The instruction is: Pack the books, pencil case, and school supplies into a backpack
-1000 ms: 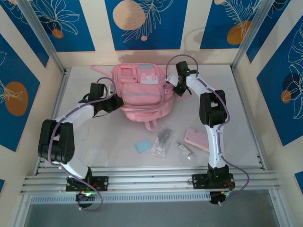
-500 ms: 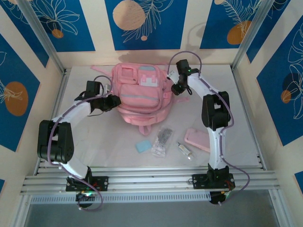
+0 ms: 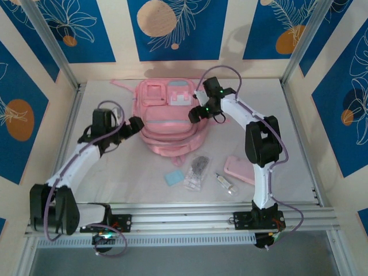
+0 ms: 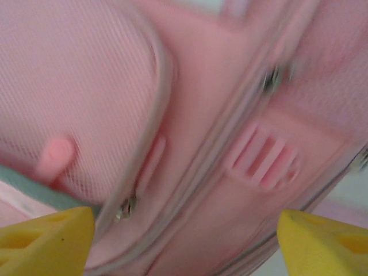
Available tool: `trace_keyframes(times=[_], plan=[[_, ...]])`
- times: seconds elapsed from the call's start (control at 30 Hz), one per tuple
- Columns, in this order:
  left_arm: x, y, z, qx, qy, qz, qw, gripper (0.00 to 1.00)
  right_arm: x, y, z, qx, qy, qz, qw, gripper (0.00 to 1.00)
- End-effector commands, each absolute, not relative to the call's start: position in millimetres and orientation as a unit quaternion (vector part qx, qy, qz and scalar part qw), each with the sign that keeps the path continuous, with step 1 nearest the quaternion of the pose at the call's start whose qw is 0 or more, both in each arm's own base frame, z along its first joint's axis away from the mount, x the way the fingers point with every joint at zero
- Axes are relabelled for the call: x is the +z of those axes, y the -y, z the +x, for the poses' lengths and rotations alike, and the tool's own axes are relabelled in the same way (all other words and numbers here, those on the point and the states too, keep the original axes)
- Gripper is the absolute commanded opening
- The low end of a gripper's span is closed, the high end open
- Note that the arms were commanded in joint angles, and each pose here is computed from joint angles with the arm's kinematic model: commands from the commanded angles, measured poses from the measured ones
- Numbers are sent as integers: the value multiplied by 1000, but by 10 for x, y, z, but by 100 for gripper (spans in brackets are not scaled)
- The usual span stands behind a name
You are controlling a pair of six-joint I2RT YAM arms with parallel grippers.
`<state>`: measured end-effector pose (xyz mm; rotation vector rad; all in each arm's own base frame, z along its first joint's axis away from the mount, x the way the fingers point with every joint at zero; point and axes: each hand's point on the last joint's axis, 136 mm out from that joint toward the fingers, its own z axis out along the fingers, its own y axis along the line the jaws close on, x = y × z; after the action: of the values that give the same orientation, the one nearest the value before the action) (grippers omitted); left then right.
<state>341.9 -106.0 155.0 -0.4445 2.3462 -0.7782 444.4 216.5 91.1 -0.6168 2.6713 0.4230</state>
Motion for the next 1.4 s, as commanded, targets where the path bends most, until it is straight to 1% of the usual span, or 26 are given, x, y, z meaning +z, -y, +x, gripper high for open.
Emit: trace_keyframes(times=[0.0,0.07,0.13,0.17,0.23,0.3,0.4,0.43,0.5,0.53,0.6,0.7,0.73,0.87,1.0,1.1,1.17,1.23,1.27,1.37], plan=[[1286,1152,3206,-305,-875,-231,296,100,1039,-2178,4225,210,-954,-121,176,84],[1190,1228,3126,-307,-872,-237,298,100,1015,-2198,4121,239,-952,-87,168,84],[1108,1314,3111,-308,-871,-237,301,100,964,-2325,3993,278,-946,-71,151,81],[1087,1355,3128,-314,-868,-239,302,100,945,-2413,3938,297,-941,-73,144,78],[1054,1440,3219,-323,-862,-238,310,100,927,-2636,3812,339,-930,-71,126,66],[1031,1470,3333,-322,-859,-238,319,100,938,-2850,3687,375,-918,-73,110,57],[1033,1441,3539,-309,-853,-241,344,99,995,-3170,3477,411,-902,-86,96,44],[1046,1406,3614,-300,-852,-240,355,100,1043,-3282,3401,422,-897,-94,92,42],[1071,1307,3731,-283,-851,-246,368,100,1186,-3506,3242,456,-878,-120,83,42],[1103,1249,3787,-274,-851,-245,375,100,1261,-3598,3159,468,-870,-135,76,44],[1201,1097,3858,-246,-854,-244,388,100,1374,-3665,3048,475,-863,-157,74,50],[1421,937,3874,-197,-865,-210,412,100,1455,-3550,3021,446,-871,-181,94,59],[1497,893,3857,-179,-869,-196,417,100,1456,-3463,3022,425,-879,-193,101,60],[1653,789,3706,-139,-881,-163,422,100,1463,-3090,3249,348,-900,-222,140,62],[1565,822,3486,-155,-892,-161,394,100,1456,-2810,3681,301,-903,-244,187,62],[1422,915,3363,-191,-893,-170,370,93,1350,-2685,4048,256,-905,-263,214,61],[1343,978,3320,-214,-891,-174,360,81,1276,-2667,4244,241,-905,-274,219,61],[1253,1035,3296,-231,-891,-179,348,72,1193,-2692,4384,238,-904,-280,219,61],[1201,1058,3292,-238,-890,-183,343,69,1142,-2691,4467,237,-906,-275,216,62],[1046,1112,3287,-246,-893,-192,326,68,975,-2712,4587,237,-918,-254,189,64]])
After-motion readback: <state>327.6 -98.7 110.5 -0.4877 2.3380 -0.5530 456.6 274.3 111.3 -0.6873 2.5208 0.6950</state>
